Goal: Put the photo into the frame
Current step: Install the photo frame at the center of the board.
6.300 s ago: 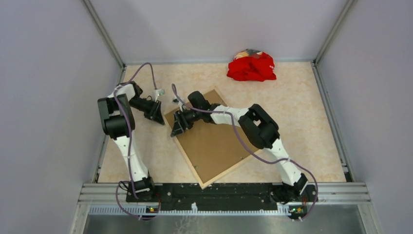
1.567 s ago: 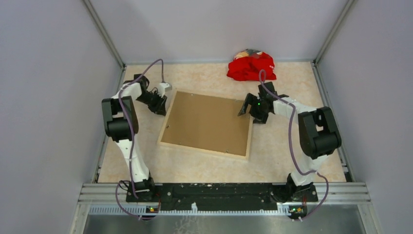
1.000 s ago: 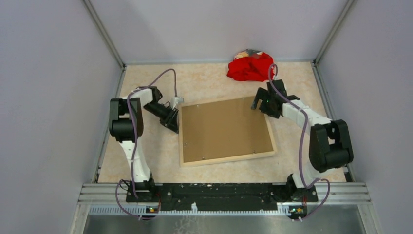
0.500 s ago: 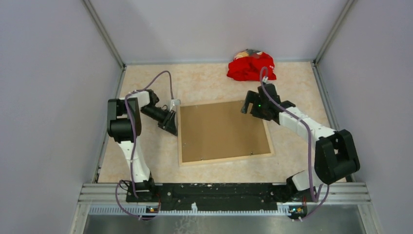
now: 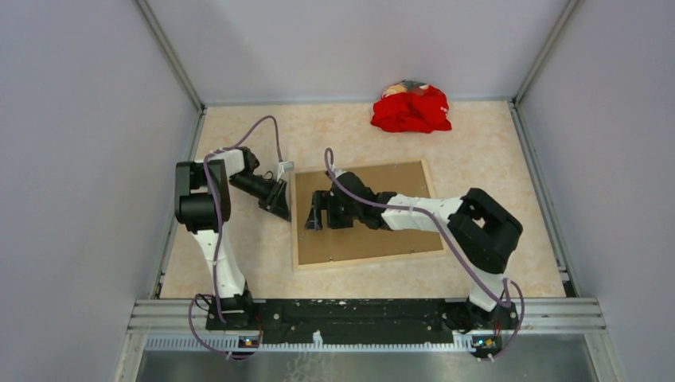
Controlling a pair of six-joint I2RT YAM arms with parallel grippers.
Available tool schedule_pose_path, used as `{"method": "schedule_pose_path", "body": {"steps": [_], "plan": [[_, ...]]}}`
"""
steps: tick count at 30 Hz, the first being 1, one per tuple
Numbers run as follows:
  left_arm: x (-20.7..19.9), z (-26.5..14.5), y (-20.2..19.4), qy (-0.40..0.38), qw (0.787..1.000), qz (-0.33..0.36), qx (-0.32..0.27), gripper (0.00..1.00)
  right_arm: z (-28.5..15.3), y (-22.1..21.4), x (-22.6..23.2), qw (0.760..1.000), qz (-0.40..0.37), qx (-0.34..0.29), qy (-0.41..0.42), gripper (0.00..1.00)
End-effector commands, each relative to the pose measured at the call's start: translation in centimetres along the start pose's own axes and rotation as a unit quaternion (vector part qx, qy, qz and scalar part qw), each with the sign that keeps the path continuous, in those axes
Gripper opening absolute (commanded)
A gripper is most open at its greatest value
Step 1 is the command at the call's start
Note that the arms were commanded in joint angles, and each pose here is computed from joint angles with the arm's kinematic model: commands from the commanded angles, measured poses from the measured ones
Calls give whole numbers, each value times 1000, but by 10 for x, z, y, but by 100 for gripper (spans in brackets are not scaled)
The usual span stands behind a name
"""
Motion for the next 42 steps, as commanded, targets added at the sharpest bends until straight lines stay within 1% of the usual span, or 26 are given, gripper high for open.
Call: {"method": "schedule_pose_path", "body": {"steps": [1,8,22,32,42], "plan": [[0,0,9,-1,1000,-4,-25,32,19,-11,51,996,1,22,89,77],[6,3,4,10,1000,-12,-17,31,33,-33,55,992,-2,64,106,76],[8,1,9,14,1000,-8,-21,30,54,-52,49,986,13,116,116,74],[7,-1,12,15,1000,-6,-23,29,59,-58,41,988,18,118,103,74],[6,-1,10,15,1000,-2,-20,29,67,-57,43,988,19,118,102,74]]}}
Point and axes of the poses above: each gripper's point midway between its finger pads, its own z axis out along the fingers, its own x axis along the line the jaws close on, y = z × x, the point moved 2 cm from there along -z, back along the fingers, and after that the axes turned 14 degrees about z, right-handed, at the moved point
